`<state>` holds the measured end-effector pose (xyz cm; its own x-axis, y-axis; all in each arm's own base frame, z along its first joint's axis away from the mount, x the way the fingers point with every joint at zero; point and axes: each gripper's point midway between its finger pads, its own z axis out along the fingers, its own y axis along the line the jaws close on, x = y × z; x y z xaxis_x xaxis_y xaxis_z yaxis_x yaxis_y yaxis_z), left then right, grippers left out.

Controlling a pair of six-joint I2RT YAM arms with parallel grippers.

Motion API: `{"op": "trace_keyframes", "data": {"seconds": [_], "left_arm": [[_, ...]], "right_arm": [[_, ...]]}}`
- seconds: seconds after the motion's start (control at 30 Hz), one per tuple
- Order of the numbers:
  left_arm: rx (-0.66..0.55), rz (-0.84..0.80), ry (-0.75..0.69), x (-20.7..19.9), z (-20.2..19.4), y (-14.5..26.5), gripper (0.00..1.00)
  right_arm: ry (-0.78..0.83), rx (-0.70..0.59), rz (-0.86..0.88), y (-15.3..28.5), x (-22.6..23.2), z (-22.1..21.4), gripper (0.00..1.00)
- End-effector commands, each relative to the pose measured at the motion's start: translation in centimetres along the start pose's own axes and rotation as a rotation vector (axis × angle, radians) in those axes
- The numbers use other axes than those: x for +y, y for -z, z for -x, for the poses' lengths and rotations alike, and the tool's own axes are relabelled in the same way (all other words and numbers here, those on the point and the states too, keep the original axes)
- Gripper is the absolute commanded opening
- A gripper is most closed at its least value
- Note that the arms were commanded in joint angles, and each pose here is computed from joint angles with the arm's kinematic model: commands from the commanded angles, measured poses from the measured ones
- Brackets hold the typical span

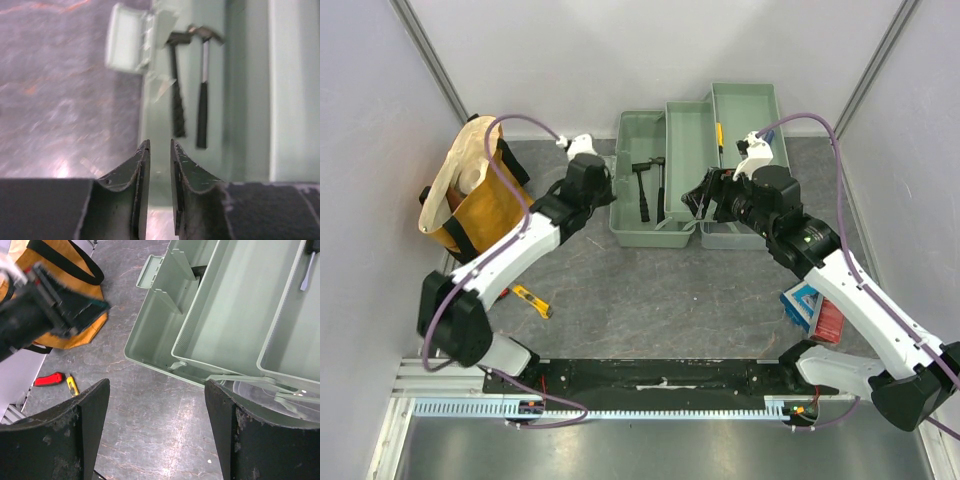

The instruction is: Pack the tool kit

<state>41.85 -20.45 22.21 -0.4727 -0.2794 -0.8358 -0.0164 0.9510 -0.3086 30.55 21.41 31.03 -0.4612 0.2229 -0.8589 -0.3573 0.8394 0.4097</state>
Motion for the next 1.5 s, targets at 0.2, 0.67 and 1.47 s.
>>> {"op": "trace_keyframes", "data": {"seconds": [0.2,0.67,1.47], "left_arm": [[0.067,0.396,0.094,14.5,-9.0,10.3,0.62],[0.274,0.828,0.27,24.2,-20.3,12.1,0.84],[0.473,0.654,0.576,23.9,-24.3,10.0,0.78]], "right_arm": [[0.001,-0.046,0.003,0.5,0.3,1.4,0.84],[-0.015,0.015,-0.001,-0.9,0.0,-0.4,0.83],[-0.008,0.0,-0.014,-1.0,0.0,0.4,0.83]]}}
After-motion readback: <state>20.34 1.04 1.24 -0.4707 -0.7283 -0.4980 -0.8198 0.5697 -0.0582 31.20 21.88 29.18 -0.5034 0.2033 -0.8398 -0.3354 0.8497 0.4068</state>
